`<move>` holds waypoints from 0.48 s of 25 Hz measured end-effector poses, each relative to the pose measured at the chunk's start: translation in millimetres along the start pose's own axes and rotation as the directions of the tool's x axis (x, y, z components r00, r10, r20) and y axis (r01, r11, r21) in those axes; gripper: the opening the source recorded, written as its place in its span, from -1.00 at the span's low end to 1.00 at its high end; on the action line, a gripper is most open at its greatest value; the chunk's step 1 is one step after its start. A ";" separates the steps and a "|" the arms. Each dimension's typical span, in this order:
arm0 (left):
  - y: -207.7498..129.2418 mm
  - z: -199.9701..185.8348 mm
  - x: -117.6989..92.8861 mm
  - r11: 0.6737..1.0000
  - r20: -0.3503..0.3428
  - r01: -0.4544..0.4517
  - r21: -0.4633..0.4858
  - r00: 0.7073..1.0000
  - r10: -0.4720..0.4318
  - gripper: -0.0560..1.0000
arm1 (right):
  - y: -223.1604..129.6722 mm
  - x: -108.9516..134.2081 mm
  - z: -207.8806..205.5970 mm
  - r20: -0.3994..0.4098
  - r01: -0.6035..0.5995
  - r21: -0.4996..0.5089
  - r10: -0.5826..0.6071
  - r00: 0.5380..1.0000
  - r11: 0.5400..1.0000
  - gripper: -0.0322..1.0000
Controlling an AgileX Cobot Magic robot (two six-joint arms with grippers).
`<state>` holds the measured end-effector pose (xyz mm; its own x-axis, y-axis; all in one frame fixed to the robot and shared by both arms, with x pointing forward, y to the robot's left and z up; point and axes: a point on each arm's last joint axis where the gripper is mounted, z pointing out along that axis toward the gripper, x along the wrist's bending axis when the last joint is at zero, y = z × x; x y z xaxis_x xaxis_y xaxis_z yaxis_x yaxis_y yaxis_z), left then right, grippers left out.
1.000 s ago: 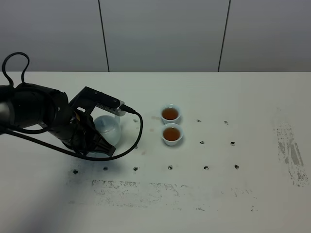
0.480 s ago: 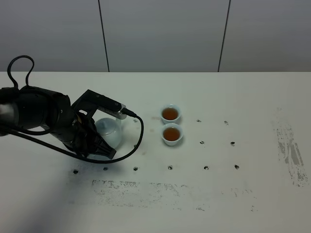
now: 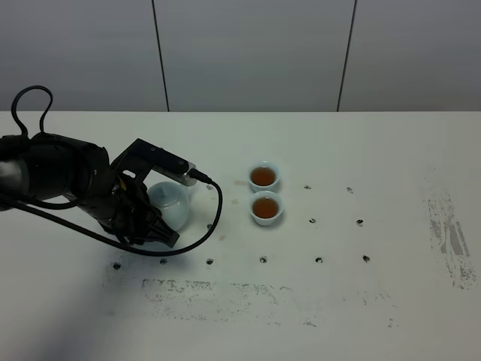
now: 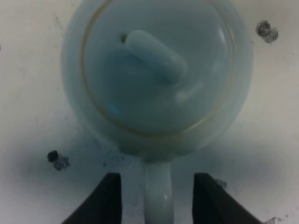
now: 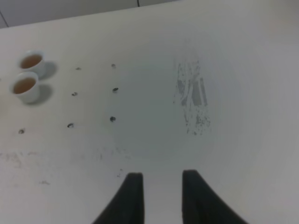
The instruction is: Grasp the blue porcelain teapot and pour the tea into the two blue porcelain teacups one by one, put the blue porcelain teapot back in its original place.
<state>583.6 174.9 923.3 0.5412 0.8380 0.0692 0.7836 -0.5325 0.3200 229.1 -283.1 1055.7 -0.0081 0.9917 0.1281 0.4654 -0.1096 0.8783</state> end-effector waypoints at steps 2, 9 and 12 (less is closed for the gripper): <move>-1.3 -2.6 -0.4 1.000 0.004 0.000 0.015 1.000 0.000 -0.05 | 0.0 0.0 0.0 0.000 0.000 0.000 0.000 1.000 1.000 -0.51; -6.3 -71.5 -2.1 1.000 0.001 -0.002 0.004 1.000 0.002 -0.11 | 0.0 0.0 0.0 0.000 0.000 0.000 0.000 1.000 1.000 -0.51; -14.0 -113.4 -2.6 1.000 -0.023 0.002 -0.024 1.000 -0.002 -0.19 | 0.0 0.0 0.0 0.000 0.000 0.000 0.000 1.000 1.000 -0.51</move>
<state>536.6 193.6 1025.8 0.5324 0.8417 0.0902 0.7769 -0.5282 0.3427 229.1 -283.1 1055.7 -0.0081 0.9917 0.1281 0.4654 -0.1096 0.8783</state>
